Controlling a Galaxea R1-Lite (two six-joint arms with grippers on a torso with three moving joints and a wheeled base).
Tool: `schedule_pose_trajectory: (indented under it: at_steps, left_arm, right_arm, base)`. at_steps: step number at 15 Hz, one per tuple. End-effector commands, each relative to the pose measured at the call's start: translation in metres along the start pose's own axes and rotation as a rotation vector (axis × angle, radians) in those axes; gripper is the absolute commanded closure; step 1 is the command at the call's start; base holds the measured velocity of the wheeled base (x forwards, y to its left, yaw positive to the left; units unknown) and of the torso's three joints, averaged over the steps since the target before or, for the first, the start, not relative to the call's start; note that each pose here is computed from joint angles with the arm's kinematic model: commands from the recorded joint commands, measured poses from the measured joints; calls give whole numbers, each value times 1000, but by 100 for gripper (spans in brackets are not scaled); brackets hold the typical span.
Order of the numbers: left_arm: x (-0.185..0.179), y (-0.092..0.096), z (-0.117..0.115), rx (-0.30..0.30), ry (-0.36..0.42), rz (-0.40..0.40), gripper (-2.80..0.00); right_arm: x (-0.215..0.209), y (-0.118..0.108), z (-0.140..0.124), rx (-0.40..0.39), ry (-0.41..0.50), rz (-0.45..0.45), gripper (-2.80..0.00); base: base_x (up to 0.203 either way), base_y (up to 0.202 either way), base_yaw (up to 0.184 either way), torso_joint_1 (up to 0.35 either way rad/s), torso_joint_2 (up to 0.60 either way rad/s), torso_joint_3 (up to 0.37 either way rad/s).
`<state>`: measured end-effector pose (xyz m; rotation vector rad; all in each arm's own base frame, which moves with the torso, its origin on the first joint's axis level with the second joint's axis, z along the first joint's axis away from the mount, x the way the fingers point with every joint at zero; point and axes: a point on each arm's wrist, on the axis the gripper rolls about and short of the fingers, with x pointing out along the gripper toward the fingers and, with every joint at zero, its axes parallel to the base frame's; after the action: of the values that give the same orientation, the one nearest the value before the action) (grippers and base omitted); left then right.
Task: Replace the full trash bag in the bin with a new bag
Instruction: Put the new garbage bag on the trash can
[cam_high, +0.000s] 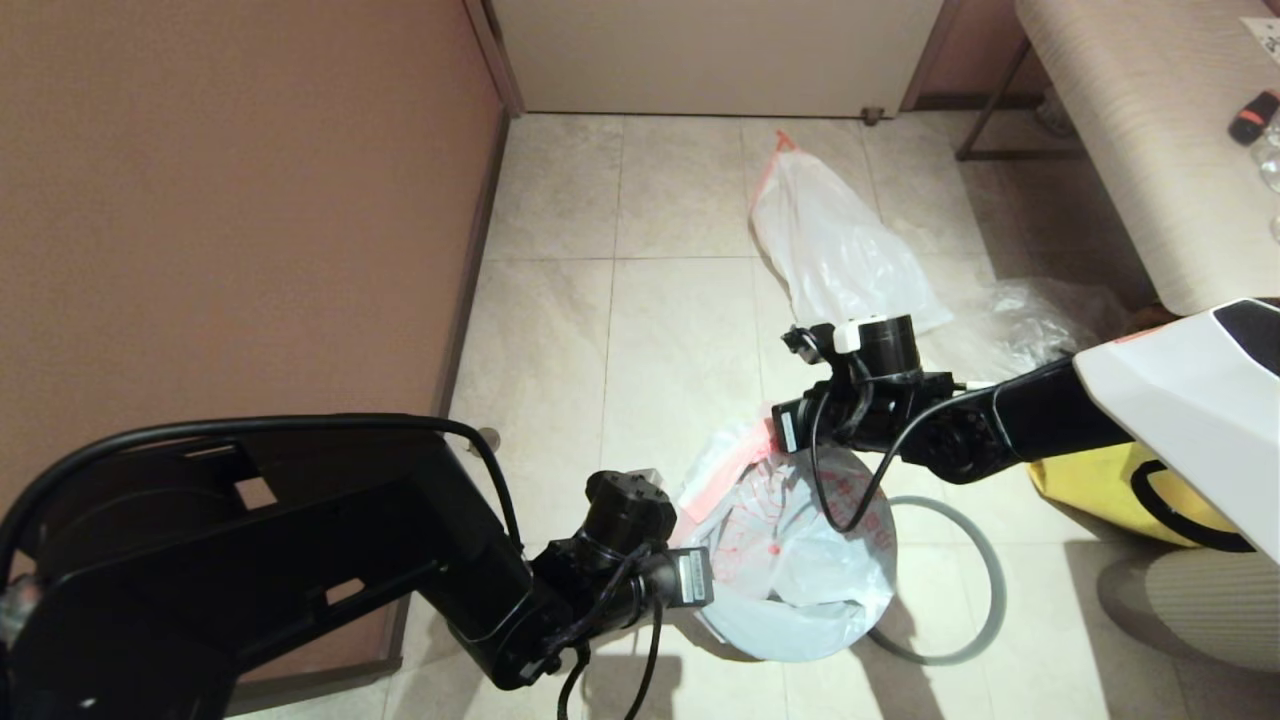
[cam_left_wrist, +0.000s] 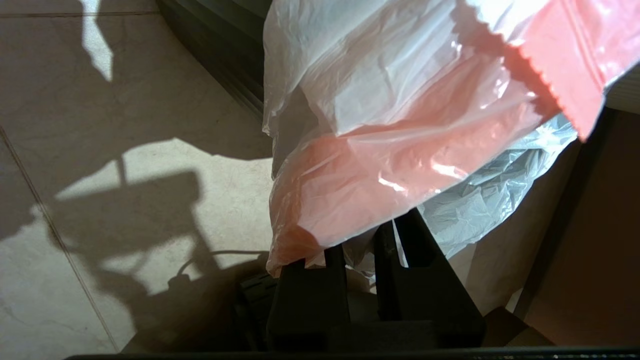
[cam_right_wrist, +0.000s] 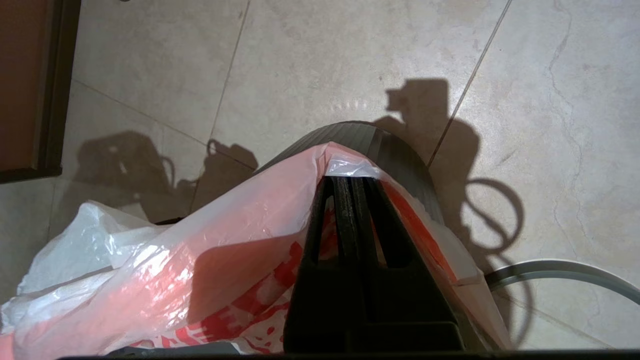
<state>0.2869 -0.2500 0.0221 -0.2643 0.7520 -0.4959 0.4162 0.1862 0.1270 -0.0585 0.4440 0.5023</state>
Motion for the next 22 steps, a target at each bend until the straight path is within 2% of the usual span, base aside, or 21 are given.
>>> schedule_pose_trajectory:
  at_steps: [1,4,8,10,15,18,22]
  left_arm:
    - [0,0,0,-3,-2,0,0]
    - [0,0,1,-6,-6,-1,0]
    - [-1,-1,1,-5,-7,-5,0]
    - [-1,0,2,-6,-5,-8,0]
    - [0,1,2,-8,-4,-5,0]
    - [0,1,2,-8,-4,-3,0]
    - [-1,0,2,-7,-5,-6,0]
  right_arm:
    - [-4,2,13,2,-17,10,0]
    - [-30,17,29,-4,-3,73,0]
    - [-12,27,18,-19,44,94,0]
    - [-7,24,17,-38,47,85,0]
    - [-67,19,48,-22,11,71,0]
    - [-80,15,25,-25,95,64,0]
    - [-66,15,15,-29,128,83,0]
  base:
    - [0,0,0,0,0,0]
    - [0,0,0,0,0,0]
    - [0,0,0,0,0,0]
    - [0,0,0,0,0,0]
    - [0,0,0,0,0,0]
    - [0,0,0,0,0,0]
    - [0,0,0,0,0,0]
